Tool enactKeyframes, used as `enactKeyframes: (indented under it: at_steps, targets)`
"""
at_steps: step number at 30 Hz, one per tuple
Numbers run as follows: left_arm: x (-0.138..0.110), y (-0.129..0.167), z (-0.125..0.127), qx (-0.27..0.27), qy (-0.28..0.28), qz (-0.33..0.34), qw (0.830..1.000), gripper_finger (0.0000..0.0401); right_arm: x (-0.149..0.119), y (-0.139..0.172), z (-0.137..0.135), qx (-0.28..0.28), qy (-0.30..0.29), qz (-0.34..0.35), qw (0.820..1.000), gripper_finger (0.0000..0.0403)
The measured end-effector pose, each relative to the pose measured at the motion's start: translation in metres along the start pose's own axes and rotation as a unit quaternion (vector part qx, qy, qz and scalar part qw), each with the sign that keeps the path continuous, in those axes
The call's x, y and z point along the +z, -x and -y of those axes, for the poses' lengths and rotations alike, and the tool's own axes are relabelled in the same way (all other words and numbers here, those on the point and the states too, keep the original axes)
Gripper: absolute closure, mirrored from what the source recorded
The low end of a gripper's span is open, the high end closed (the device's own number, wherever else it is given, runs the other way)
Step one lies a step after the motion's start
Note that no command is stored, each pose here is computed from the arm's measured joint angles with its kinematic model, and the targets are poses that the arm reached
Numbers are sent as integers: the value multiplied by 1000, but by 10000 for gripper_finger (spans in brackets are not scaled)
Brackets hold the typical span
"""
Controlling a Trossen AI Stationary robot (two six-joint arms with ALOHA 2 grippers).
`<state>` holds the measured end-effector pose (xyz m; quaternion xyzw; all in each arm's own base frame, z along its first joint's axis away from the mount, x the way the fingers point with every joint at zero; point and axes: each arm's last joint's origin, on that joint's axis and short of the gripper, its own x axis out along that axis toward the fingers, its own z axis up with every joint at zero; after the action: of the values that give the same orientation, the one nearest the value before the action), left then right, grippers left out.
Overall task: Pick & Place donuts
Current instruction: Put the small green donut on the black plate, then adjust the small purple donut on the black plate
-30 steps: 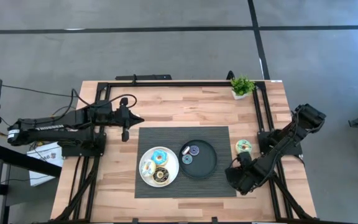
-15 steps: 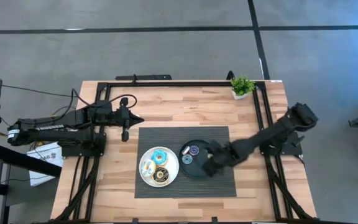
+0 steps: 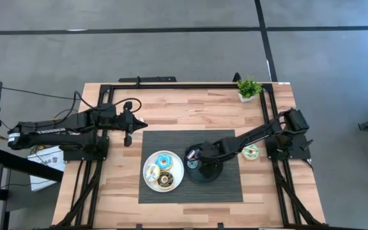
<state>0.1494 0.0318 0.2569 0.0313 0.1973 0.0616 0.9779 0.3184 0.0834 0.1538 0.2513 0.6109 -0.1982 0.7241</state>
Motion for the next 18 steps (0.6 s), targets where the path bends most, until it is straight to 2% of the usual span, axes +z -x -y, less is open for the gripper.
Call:
enactKeyframes:
  at_steps: [9, 13, 18]
  targets:
    - [0, 0, 0, 0, -33, -2, 999, 401, 6, 20, 6, 1, -13, 4, 1000, 121]
    - [-1, 0, 0, 0, -37, -4, 999, 401, 14, 28, 11, 13, -30, 19, 999, 99]
    - [-1, 0, 0, -1, -37, -7, 999, 401, 33, 34, 12, 64, -44, 69, 995, 93]
